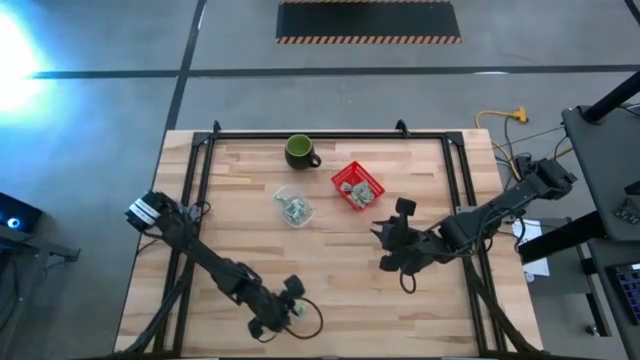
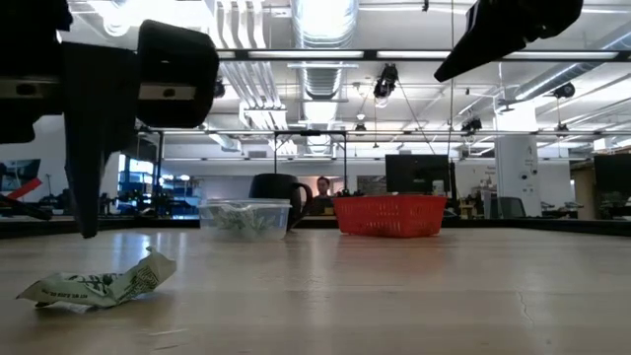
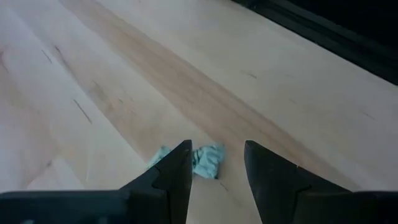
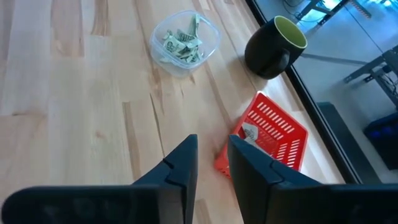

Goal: Pick and place items into bin
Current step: Put the stevia packet into the transparent bin

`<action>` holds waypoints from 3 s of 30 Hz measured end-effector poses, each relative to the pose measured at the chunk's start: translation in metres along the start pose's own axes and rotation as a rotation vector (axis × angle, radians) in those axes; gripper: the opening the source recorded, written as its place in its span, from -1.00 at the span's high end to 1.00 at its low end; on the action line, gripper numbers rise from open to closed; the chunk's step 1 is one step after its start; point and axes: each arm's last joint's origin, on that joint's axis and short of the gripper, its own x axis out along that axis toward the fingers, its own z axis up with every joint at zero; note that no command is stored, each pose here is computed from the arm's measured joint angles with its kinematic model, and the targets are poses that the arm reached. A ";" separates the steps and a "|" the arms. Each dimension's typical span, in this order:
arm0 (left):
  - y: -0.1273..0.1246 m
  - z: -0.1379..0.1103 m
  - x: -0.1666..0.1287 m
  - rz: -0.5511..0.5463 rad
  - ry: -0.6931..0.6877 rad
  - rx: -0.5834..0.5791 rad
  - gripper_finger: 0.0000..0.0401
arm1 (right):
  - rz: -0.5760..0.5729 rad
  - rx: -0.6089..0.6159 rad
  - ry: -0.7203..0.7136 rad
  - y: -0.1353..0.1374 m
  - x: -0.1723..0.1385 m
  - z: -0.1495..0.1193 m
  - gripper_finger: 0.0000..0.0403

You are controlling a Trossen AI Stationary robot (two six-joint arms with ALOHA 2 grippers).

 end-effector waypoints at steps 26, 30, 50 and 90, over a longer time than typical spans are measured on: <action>0.010 -0.010 0.017 -0.009 0.044 -0.031 0.36 | 0.005 0.000 0.003 0.000 0.000 -0.001 0.66; 0.012 -0.011 0.017 0.006 0.049 -0.033 0.45 | 0.005 0.000 0.003 0.000 0.000 -0.001 0.66; 0.024 -0.013 -0.009 0.213 0.207 0.008 0.97 | 0.004 -0.001 0.003 0.000 0.000 -0.001 0.66; 0.177 -0.091 -0.129 0.671 0.473 -0.402 0.85 | 0.001 0.000 0.009 0.000 0.001 -0.003 0.66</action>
